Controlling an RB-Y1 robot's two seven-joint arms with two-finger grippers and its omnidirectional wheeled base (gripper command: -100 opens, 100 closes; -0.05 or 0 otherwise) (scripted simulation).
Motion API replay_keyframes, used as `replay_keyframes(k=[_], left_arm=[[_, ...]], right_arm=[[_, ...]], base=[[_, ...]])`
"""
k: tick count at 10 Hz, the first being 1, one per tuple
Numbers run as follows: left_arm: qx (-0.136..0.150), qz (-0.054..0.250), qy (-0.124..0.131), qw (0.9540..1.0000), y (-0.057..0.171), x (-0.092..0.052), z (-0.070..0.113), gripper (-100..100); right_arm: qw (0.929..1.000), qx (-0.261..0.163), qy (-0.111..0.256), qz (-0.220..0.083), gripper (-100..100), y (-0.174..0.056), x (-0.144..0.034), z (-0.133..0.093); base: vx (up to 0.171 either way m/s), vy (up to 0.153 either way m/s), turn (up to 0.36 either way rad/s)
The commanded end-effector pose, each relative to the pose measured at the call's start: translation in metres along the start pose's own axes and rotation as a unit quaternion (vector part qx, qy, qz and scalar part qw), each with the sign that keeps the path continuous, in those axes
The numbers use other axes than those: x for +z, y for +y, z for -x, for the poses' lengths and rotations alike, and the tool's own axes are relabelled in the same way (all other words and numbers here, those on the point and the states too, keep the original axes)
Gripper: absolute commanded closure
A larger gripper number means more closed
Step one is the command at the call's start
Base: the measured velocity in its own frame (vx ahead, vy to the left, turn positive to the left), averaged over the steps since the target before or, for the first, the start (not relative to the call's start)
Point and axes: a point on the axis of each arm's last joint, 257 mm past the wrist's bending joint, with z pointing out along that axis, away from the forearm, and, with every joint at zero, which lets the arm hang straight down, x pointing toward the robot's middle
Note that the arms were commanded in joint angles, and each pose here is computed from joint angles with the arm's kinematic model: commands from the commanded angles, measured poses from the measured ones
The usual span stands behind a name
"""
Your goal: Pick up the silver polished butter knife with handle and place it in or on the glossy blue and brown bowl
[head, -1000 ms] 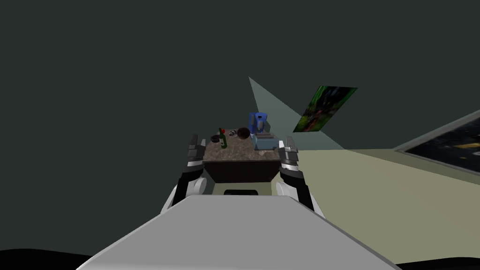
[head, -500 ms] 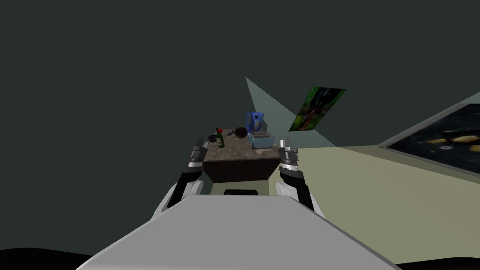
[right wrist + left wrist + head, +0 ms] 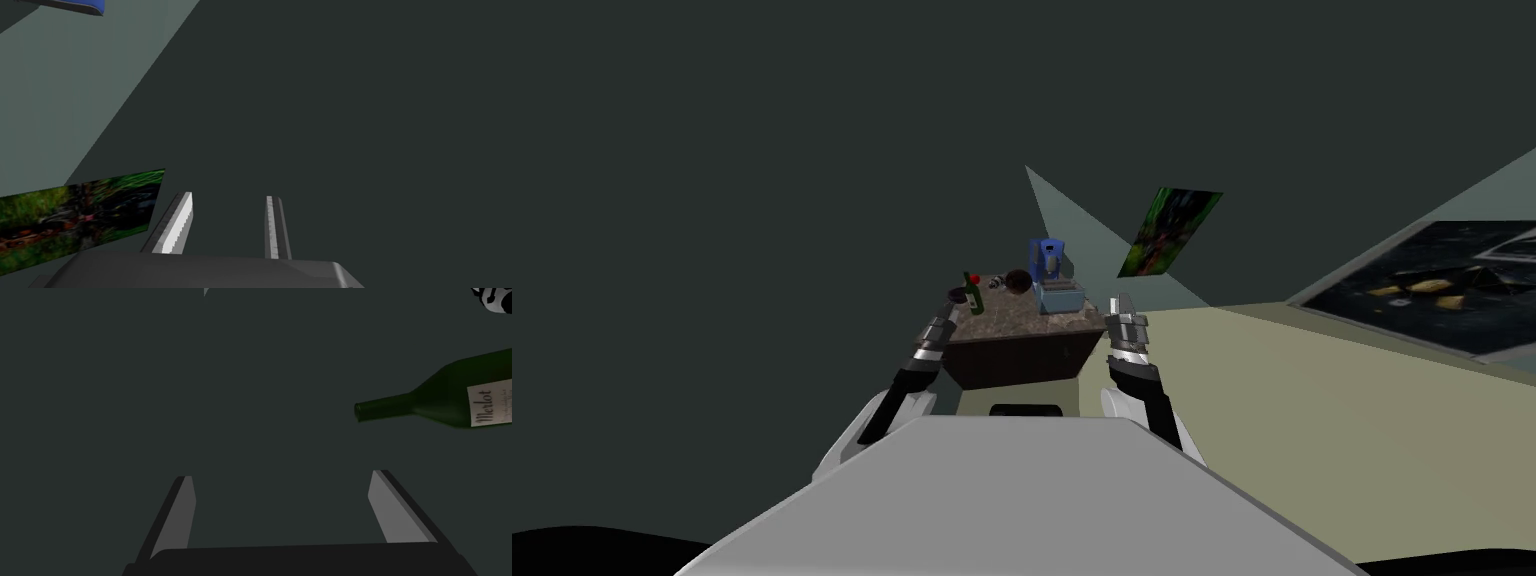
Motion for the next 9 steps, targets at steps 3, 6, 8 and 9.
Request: replay_keyframes(k=[3,6,8,9], left_arm=[[0.02,0.046,0.042,0.9979,0.033,-0.009,-0.006,-100],[0.041,0.083,0.076,0.9927,0.058,-0.021,-0.007,-100],[0.054,0.103,0.094,0.9888,0.072,-0.027,-0.007,-100],[0.065,0.124,0.108,0.9842,0.086,-0.034,-0.005,-100]], right_arm=[[1.0,0.0,0.0,0.0,0,0.0,0.0,0.0],[1.0,0.0,0.0,0.0,0,0.0,0.0,0.0],[1.0,0.0,0.0,0.0,0,0.0,0.0,0.0],[1.0,0.0,0.0,0.0,0,0.0,0.0,0.0]], base=[[-0.045,-0.063,-0.073],[-0.044,-0.083,-0.074],[-0.042,-0.066,-0.101],[-0.026,-0.068,-0.092]])
